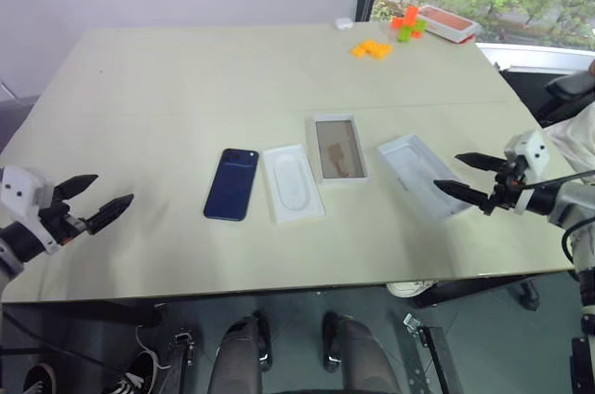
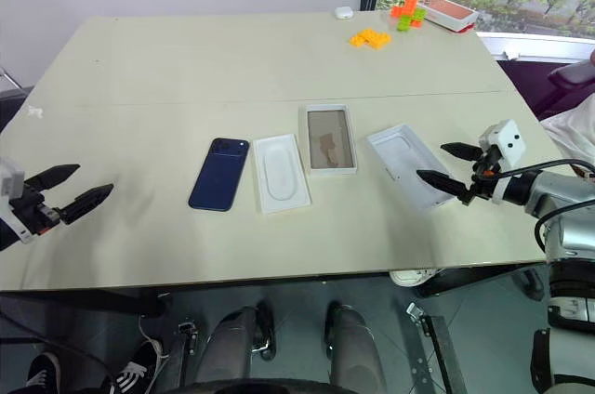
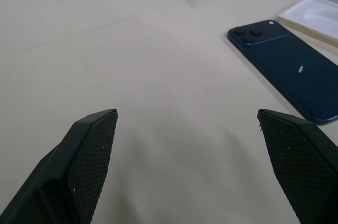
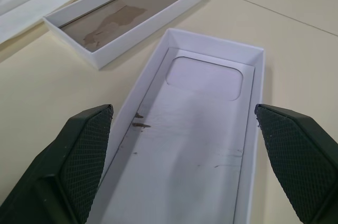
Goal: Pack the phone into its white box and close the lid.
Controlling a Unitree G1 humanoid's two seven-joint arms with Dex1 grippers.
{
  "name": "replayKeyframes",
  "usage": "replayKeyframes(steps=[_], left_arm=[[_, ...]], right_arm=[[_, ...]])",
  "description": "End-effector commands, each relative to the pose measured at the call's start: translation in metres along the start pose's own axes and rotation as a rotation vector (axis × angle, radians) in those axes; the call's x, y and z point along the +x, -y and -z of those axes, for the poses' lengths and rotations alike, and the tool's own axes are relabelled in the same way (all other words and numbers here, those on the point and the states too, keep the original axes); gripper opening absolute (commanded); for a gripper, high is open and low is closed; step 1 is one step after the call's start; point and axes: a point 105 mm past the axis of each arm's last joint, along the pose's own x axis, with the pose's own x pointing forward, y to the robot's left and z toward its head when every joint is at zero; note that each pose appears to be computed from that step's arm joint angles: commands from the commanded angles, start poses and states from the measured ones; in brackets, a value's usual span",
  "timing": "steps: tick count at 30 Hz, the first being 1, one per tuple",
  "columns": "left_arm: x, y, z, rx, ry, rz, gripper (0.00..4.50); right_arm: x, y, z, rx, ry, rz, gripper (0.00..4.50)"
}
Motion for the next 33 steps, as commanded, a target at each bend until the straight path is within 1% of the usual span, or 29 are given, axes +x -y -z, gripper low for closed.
replayKeyframes(steps=[1,6,18,27,33], left_arm=[[0.0,-0.002,-0.012,0.044,0.044,-0.008,4.47],[0.002,0.002,-0.008,0.02,-0.001,0.026,4.47],[0.008,-0.003,-0.017,0.048,0.038,0.02,4.47],[0.012,-0.005,-0.023,0.059,0.059,0.017,4.47],[0.006,-0.006,-0.02,0.051,0.051,-0.006,4.47]], right_arm=[[-0.002,-0.002,-0.014,-0.049,0.032,-0.014,4.49],[0.001,-0.004,-0.015,-0.053,0.031,-0.025,4.49],[0.003,-0.005,-0.016,-0.069,0.033,-0.029,4.49],[0.004,0.001,-0.019,-0.081,0.032,-0.02,4.49],[0.003,0.009,-0.02,-0.086,0.028,-0.001,4.49]])
